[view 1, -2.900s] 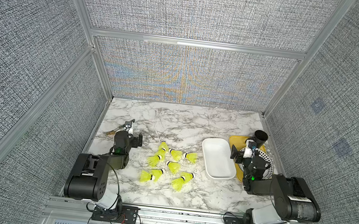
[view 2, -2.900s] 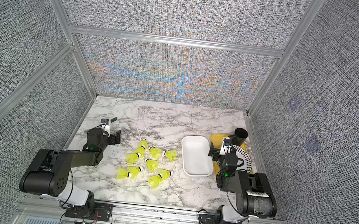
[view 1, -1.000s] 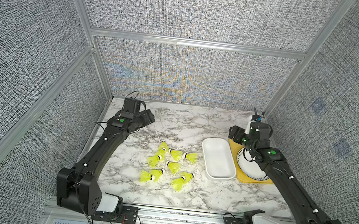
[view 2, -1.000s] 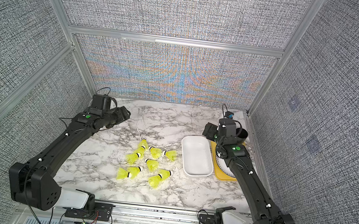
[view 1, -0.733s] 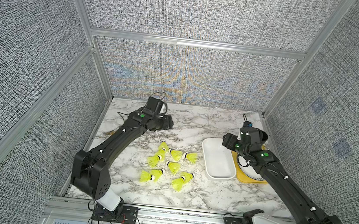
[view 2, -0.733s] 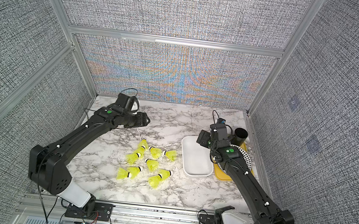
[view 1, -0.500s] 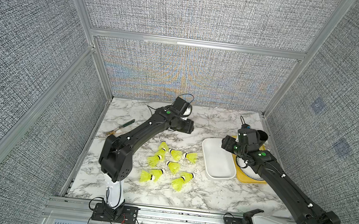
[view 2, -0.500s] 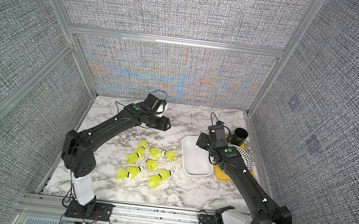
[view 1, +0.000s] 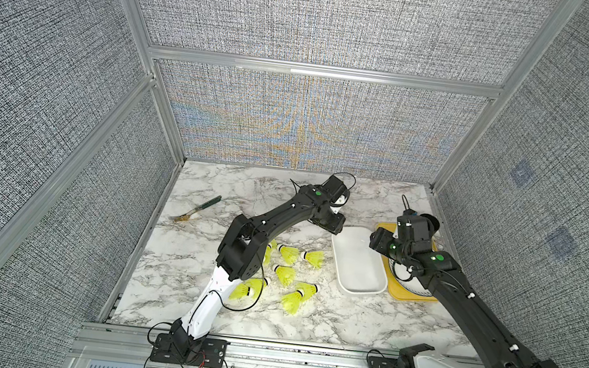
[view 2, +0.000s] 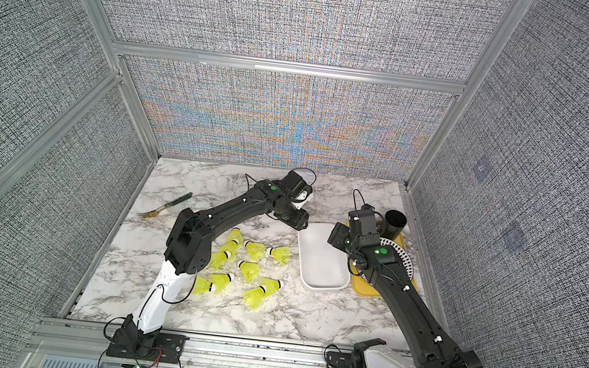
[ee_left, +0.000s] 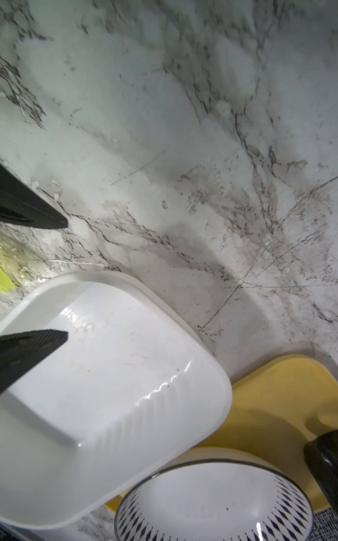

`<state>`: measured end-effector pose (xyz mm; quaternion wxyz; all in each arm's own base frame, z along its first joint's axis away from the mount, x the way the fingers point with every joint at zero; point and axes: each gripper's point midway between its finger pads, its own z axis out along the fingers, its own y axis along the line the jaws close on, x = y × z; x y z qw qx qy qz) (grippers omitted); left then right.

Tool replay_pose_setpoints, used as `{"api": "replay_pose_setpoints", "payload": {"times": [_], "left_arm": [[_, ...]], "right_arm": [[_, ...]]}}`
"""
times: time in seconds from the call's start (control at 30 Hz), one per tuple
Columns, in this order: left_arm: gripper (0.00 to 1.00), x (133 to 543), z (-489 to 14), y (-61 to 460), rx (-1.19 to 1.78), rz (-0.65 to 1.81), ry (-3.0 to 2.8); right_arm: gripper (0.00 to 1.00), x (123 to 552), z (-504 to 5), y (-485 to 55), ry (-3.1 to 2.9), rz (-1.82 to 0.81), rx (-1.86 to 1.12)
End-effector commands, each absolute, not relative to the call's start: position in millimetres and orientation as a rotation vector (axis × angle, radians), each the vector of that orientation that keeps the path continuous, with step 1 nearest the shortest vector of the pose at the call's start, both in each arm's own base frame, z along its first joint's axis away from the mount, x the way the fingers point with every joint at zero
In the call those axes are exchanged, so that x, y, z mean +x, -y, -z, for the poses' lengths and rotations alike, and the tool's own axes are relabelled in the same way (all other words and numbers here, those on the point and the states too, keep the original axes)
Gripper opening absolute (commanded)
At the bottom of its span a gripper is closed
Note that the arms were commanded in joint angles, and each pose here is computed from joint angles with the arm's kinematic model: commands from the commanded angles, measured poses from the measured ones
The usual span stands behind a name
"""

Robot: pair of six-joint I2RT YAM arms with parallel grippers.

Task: Put the shuttlecocks into the storage box
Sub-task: Move the storage box to the center of the board.

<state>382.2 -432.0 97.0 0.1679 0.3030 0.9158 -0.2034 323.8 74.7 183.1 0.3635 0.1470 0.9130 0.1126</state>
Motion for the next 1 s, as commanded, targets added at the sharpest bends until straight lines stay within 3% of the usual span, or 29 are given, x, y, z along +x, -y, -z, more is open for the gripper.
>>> {"api": "replay_pose_setpoints", "payload": {"times": [0.0, 0.4, 0.67, 0.9, 0.97], "left_arm": [[0.58, 384.5, -86.9, 439.1, 0.849, 0.533, -2.614], [0.44, 398.5, -66.6, 436.9, 0.789, 0.355, -2.625], [0.18, 396.4, -62.9, 433.3, 0.794, 0.339, -2.635], [0.02, 401.2, -69.9, 422.2, 0.768, 0.257, -2.623], [0.02, 403.5, -71.6, 415.0, 0.741, 0.219, -2.628]], "right_arm": [[0.74, 317.8, -178.6, -69.7, -2.379, -0.302, 0.370], [0.73, 314.0, -169.7, -68.1, -2.419, -0.325, 0.345], [0.71, 313.7, -163.9, -71.1, -2.437, -0.349, 0.347], [0.71, 314.7, -164.0, -71.8, -2.432, -0.357, 0.348], [0.70, 315.8, -164.5, -73.8, -2.434, -0.366, 0.337]]}}
